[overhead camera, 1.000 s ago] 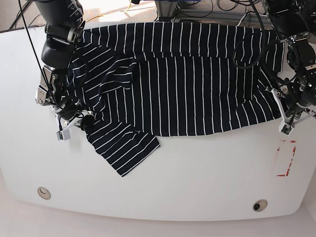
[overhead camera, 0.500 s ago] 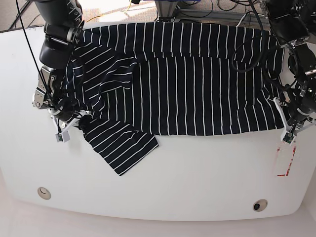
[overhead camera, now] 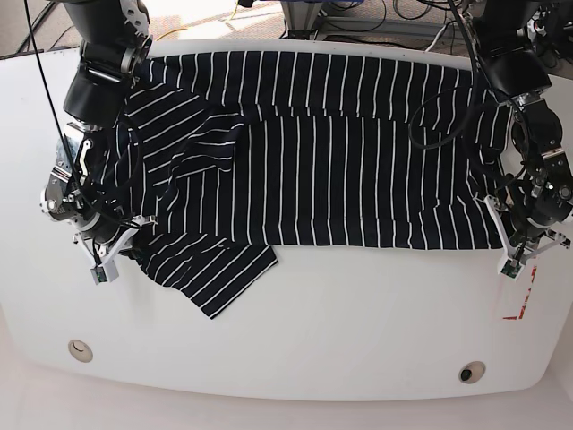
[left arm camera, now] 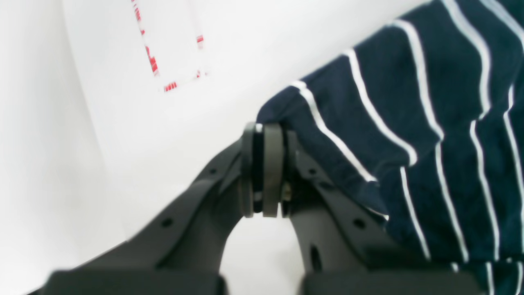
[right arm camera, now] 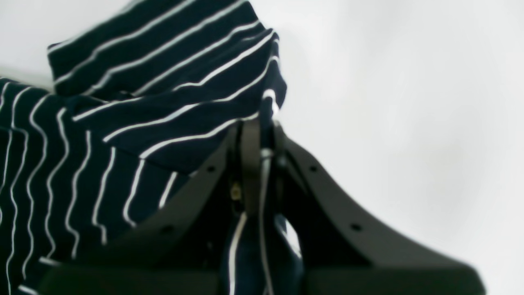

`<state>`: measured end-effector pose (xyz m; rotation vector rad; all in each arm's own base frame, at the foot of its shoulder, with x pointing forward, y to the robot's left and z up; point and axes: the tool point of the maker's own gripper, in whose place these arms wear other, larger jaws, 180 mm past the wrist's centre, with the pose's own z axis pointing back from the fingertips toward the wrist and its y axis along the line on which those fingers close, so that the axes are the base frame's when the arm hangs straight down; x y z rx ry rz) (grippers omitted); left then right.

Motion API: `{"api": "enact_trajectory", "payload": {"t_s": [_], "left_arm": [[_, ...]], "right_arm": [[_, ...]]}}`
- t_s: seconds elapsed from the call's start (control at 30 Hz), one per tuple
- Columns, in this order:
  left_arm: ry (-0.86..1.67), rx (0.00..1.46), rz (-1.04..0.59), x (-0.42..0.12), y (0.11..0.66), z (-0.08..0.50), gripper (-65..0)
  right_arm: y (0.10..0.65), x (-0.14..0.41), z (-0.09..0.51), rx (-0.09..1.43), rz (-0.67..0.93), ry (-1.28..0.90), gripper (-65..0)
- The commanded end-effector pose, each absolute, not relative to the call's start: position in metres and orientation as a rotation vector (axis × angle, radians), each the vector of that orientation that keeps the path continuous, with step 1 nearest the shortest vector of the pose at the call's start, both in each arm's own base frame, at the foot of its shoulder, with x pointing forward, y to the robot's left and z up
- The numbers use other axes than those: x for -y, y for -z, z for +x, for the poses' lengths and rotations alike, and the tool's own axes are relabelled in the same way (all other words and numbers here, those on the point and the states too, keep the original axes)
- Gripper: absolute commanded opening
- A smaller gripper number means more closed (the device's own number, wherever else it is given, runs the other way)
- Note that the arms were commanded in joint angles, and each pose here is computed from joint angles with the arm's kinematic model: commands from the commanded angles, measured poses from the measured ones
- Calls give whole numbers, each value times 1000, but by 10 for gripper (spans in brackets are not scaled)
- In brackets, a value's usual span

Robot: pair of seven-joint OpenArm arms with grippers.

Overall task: Layout the t-shirt on the table in an organized manner, then fold the t-shirt properly
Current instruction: 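Fold the shirt over itself with both grippers, pulling the edge across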

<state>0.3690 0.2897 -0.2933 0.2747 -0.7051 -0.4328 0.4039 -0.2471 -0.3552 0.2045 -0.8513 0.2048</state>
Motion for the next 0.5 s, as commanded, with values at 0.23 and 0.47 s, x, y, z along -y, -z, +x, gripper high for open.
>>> {"api": "enact_trajectory", "payload": {"t_s": [0.23,0.47], "left_arm": [[420,782,280,-302,276,391,-650],[414,776,274,-312,282,392,-650]], "right_arm": [[312,258,409,911,109,-272,-650],[304,264,402,905,64,-300,-650]]}}
